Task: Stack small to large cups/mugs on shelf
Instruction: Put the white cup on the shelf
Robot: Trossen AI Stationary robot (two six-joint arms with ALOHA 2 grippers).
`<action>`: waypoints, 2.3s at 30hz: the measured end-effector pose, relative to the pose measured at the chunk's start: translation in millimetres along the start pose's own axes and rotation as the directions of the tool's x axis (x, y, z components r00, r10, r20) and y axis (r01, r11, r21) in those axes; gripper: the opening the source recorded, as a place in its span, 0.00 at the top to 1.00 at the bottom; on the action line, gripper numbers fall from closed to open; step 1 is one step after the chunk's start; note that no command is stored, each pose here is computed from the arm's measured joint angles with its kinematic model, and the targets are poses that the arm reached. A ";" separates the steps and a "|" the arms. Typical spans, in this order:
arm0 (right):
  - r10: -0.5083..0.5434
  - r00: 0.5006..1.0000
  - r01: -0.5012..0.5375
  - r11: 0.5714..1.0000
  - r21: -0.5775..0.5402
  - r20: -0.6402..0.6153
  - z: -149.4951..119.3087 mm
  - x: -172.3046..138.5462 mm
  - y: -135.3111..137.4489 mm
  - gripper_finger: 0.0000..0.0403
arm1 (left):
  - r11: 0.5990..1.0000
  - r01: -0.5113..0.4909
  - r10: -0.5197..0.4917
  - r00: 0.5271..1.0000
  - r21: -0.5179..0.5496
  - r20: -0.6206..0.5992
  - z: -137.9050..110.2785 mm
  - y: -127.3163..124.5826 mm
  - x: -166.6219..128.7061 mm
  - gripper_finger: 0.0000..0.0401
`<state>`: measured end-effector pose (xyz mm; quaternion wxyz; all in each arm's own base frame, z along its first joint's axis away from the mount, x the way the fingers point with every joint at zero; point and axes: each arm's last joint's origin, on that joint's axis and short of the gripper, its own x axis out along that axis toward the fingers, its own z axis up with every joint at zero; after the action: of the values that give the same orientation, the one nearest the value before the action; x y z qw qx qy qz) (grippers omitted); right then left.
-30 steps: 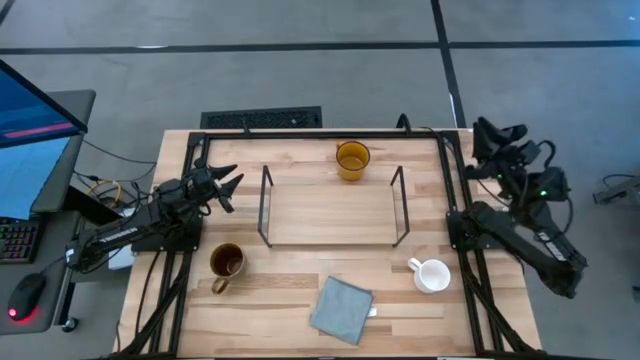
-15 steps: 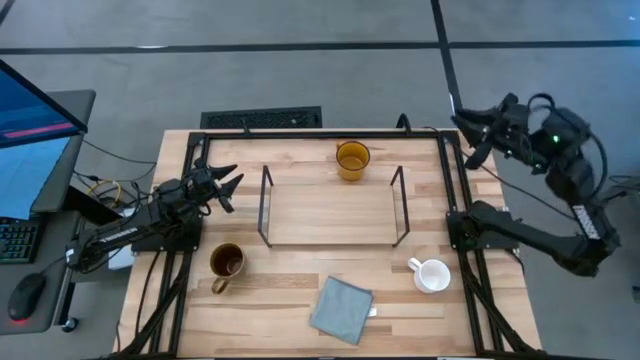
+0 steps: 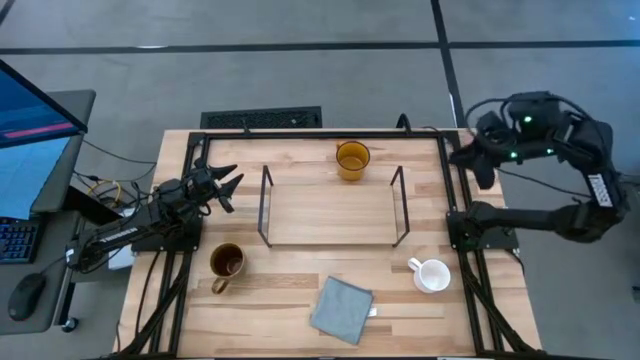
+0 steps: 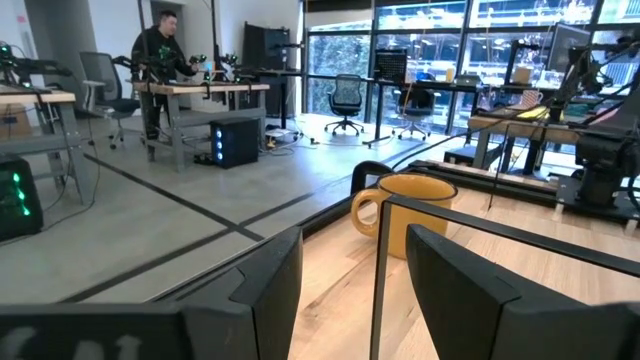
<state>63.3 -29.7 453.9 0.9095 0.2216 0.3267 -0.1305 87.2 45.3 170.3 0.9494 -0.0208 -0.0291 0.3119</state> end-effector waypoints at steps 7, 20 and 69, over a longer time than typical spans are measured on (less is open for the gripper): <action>0.219 0.956 -0.198 0.973 0.120 -0.197 -8.2 13.8 11.6 0.71 | 1.000 0.000 0.000 1.000 0.000 0.000 0.0 0.0 0.0 0.57; 0.207 0.846 -0.184 0.978 0.094 -0.492 -33.4 57.2 29.3 0.71 | 1.000 -0.001 0.001 1.000 0.000 0.000 0.0 0.0 0.0 0.57; -0.306 0.626 -0.115 0.874 -0.473 -0.717 -161.8 187.6 110.2 0.71 | 1.000 0.000 0.000 1.000 -0.001 -0.001 -0.1 0.0 0.0 0.57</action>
<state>159.8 127.5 255.1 0.6963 0.0072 0.7177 0.0118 87.2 45.3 170.2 0.9495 -0.0212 -0.0288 0.3117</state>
